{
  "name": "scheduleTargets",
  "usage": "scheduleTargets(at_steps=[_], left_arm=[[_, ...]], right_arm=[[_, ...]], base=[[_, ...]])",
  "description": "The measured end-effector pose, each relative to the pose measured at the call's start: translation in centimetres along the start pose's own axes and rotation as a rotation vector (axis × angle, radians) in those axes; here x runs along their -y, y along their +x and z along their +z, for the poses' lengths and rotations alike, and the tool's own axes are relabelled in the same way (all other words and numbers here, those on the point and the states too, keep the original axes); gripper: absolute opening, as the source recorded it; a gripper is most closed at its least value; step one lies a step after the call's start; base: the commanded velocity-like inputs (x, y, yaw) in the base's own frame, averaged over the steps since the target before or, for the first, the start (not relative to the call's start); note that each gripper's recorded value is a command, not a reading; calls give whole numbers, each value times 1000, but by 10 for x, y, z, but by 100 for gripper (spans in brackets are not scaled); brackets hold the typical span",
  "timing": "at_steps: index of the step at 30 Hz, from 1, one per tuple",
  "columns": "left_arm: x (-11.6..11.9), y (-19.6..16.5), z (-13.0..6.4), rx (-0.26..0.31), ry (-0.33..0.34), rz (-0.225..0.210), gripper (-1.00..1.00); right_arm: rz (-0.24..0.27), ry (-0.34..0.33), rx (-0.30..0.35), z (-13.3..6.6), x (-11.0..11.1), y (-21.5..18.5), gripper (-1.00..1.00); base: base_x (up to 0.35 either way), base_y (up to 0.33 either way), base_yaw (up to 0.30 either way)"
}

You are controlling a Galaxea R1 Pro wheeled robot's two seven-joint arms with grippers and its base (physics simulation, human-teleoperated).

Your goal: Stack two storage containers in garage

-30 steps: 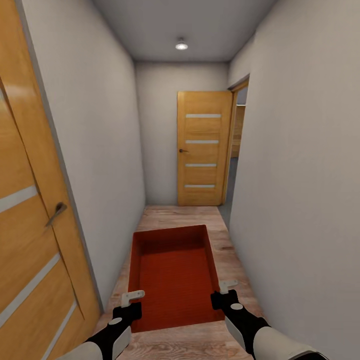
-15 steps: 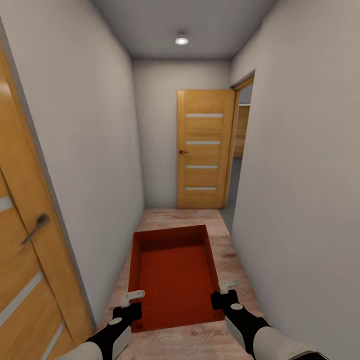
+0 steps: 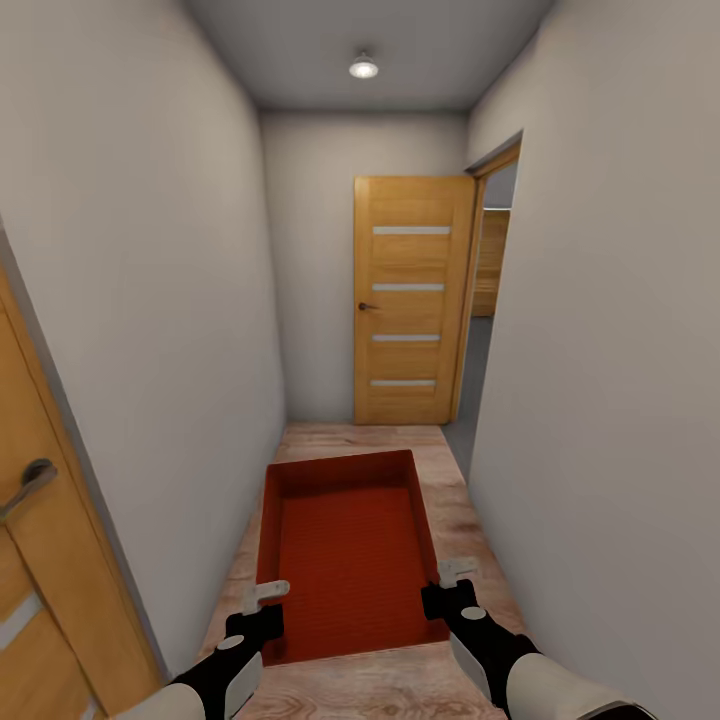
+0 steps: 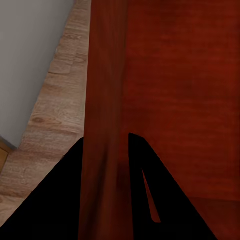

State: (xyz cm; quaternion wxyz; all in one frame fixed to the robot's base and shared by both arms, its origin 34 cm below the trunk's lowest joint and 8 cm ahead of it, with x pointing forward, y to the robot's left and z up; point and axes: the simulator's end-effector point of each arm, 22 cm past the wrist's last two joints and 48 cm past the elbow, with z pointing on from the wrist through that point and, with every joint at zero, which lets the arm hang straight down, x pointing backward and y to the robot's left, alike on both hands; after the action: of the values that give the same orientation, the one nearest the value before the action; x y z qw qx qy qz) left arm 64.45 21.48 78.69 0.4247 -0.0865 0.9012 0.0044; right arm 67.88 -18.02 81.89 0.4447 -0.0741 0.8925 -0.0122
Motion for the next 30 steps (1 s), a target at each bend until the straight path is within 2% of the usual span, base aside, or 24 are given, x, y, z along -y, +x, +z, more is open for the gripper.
scheduleTargets(at_steps=[30], left_arm=[[0, 1, 0, -2, 0, 0, -100]], right_arm=[[0, 0, -2, 0, 0, 1, -100]], base=[[323, 0, 0]])
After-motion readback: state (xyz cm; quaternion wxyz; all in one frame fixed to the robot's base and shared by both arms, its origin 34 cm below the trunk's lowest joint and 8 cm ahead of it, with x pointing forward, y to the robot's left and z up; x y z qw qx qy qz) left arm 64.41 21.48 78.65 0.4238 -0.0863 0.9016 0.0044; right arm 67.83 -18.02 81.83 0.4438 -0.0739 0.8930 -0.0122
